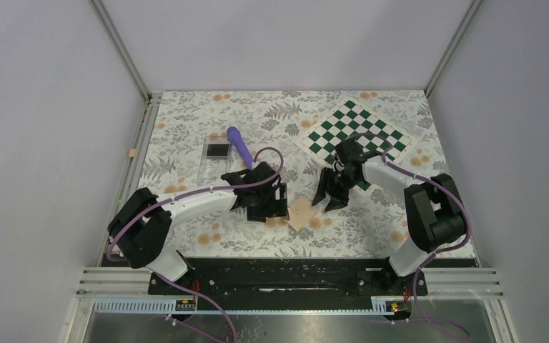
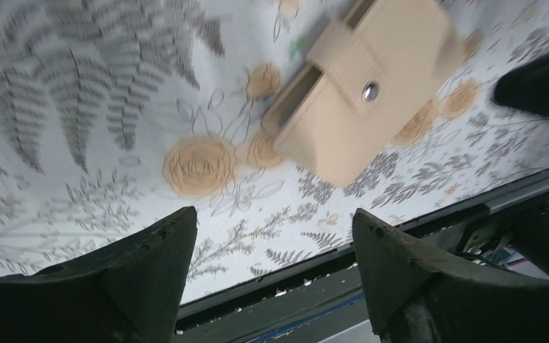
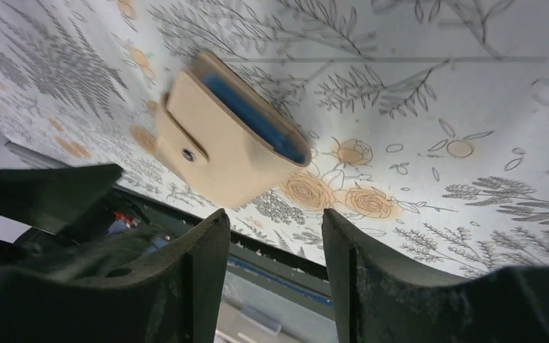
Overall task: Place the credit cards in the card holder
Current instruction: Move the card holder to the center of the board.
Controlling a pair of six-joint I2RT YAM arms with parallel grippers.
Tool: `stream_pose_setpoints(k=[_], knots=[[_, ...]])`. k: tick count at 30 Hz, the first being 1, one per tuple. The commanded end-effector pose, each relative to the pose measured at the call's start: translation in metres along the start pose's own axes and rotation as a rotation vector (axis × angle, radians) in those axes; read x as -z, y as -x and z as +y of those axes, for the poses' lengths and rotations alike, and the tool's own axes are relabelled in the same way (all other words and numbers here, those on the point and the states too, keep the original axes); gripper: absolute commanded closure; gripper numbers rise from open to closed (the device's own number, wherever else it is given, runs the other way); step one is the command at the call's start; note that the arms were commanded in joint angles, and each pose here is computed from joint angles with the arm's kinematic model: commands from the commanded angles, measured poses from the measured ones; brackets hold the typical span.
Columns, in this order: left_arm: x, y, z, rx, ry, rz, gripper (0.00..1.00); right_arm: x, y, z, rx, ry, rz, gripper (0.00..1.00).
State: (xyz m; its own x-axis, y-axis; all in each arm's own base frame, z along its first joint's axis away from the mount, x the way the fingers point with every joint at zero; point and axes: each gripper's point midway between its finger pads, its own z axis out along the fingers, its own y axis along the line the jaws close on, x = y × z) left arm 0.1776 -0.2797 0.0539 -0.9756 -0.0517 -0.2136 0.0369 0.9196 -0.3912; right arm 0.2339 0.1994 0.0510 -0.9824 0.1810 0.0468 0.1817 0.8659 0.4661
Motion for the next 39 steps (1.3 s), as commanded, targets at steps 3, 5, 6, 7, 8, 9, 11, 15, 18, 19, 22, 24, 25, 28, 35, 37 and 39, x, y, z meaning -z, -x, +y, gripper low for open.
stream_pose_setpoints(k=[3,5,6,7,8,9,11,15,18,19,22,24,25,28,35,37,39], knots=[[-0.003,0.046,-0.025,-0.101,-0.136,-0.006,0.22,-0.021,-0.03,0.004,-0.122,0.128,0.103,0.45],[-0.013,0.053,-0.028,-0.09,-0.172,0.024,0.22,-0.027,-0.032,0.006,-0.152,0.162,0.112,0.46],[-0.017,0.055,-0.03,-0.084,-0.192,0.046,0.23,-0.029,-0.032,0.007,-0.167,0.171,0.114,0.46],[-0.022,0.056,-0.032,-0.079,-0.21,0.075,0.24,-0.031,-0.031,0.008,-0.176,0.18,0.113,0.46],[-0.027,0.056,-0.035,-0.082,-0.224,0.098,0.25,-0.033,-0.029,0.01,-0.185,0.189,0.114,0.46],[-0.031,0.057,-0.037,-0.089,-0.233,0.114,0.26,-0.035,-0.027,0.011,-0.191,0.194,0.113,0.46],[-0.041,0.054,-0.039,-0.09,-0.243,0.151,0.26,-0.039,-0.022,0.015,-0.201,0.205,0.117,0.46],[-0.045,0.04,-0.042,-0.059,-0.298,0.193,0.28,-0.045,-0.01,0.022,-0.206,0.224,0.111,0.47],[-0.038,0.026,-0.045,-0.019,-0.35,0.208,0.29,-0.048,-0.002,0.026,-0.2,0.235,0.091,0.48],[-0.035,0.022,-0.047,-0.008,-0.369,0.209,0.3,-0.047,0.001,0.029,-0.196,0.244,0.081,0.48],[-0.027,0.015,-0.051,0.035,-0.421,0.19,0.37,-0.044,0.005,0.034,-0.181,0.263,0.059,0.5],[-0.023,0.015,-0.055,0.06,-0.455,0.167,0.42,-0.04,0.006,0.037,-0.168,0.283,0.047,0.52],[-0.022,0.014,-0.056,0.069,-0.465,0.16,0.45,-0.039,0.006,0.039,-0.163,0.293,0.043,0.55],[-0.017,0.016,-0.061,0.084,-0.502,0.131,0.59,-0.033,0.003,0.043,-0.147,0.323,0.044,0.63],[-0.006,0.026,-0.063,0.081,-0.52,0.046,0.99,-0.024,-0.012,0.039,-0.11,0.338,0.047,0.67],[-0.003,0.027,-0.061,0.082,-0.514,0.028,1.0,-0.024,-0.017,0.031,-0.101,0.299,0.054,0.64],[0.001,0.027,-0.059,0.081,-0.508,0.014,1.0,-0.025,-0.022,0.023,-0.091,0.263,0.062,0.59]])
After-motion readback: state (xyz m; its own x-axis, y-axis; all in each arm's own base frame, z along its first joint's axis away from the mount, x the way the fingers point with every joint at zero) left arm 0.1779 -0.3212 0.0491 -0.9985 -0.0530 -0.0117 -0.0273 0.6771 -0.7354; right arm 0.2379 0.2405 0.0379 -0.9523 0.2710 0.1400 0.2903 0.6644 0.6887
